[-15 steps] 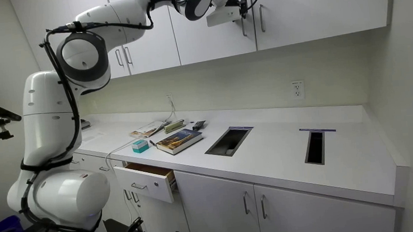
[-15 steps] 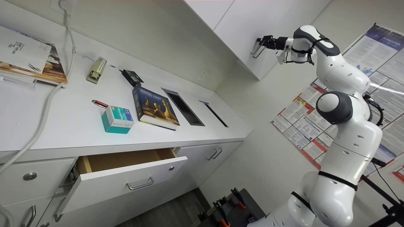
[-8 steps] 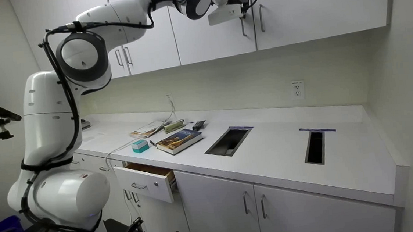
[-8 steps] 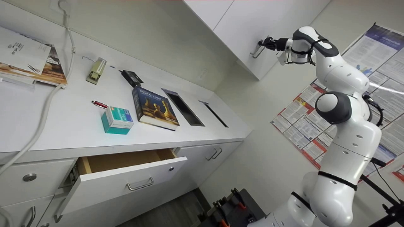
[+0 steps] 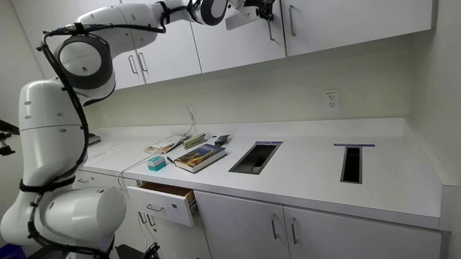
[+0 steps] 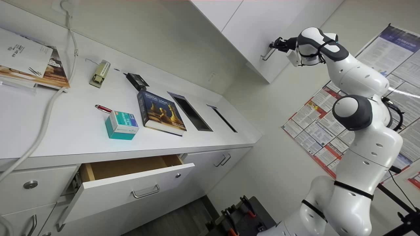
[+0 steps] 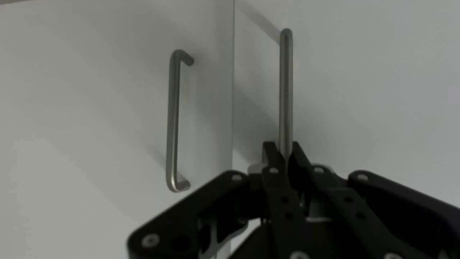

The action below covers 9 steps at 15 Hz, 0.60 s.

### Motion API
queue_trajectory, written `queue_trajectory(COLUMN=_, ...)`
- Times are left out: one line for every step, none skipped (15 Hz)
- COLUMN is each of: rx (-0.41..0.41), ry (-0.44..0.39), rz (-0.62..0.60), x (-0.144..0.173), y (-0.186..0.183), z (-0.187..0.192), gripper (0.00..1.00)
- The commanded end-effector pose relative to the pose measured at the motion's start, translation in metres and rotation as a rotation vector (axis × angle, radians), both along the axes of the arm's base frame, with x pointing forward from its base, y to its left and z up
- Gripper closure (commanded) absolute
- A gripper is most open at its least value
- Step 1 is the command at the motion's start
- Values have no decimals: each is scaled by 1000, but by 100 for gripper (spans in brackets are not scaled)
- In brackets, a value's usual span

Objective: Open the second overhead cabinet door from the right

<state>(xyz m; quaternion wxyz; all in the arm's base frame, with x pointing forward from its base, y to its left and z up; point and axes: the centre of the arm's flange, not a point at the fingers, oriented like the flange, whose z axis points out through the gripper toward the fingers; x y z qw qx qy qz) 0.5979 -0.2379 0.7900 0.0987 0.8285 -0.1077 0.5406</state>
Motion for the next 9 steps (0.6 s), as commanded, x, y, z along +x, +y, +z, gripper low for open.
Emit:
queue_trajectory(rx=20, ry=8, rz=-39, x=-37, y=39, z=-19, gripper=98)
queue_trajectory(rx=25, ry=6, rz=-43, x=-42, y=43, z=-19, gripper=98)
queue_trajectory(rx=24, ry=2, rz=-52, x=-47, y=45, z=-18, gripper=98)
queue_trajectory(rx=30, ry=4, rz=-39, x=-54, y=47, z=-18, gripper=98)
queue_trajectory(rx=36, ry=3, rz=-32, x=-60, y=47, z=-18, gripper=98)
queue_trajectory(rx=39, ry=7, rz=-18, x=-67, y=49, z=-17, gripper=98)
queue_trajectory(rx=44, ry=10, rz=12, x=-76, y=50, z=-17, gripper=98)
queue_trajectory(rx=43, ry=11, rz=37, x=-83, y=50, z=-16, gripper=98)
queue_trajectory(rx=42, ry=13, rz=55, x=-91, y=51, z=-16, gripper=98)
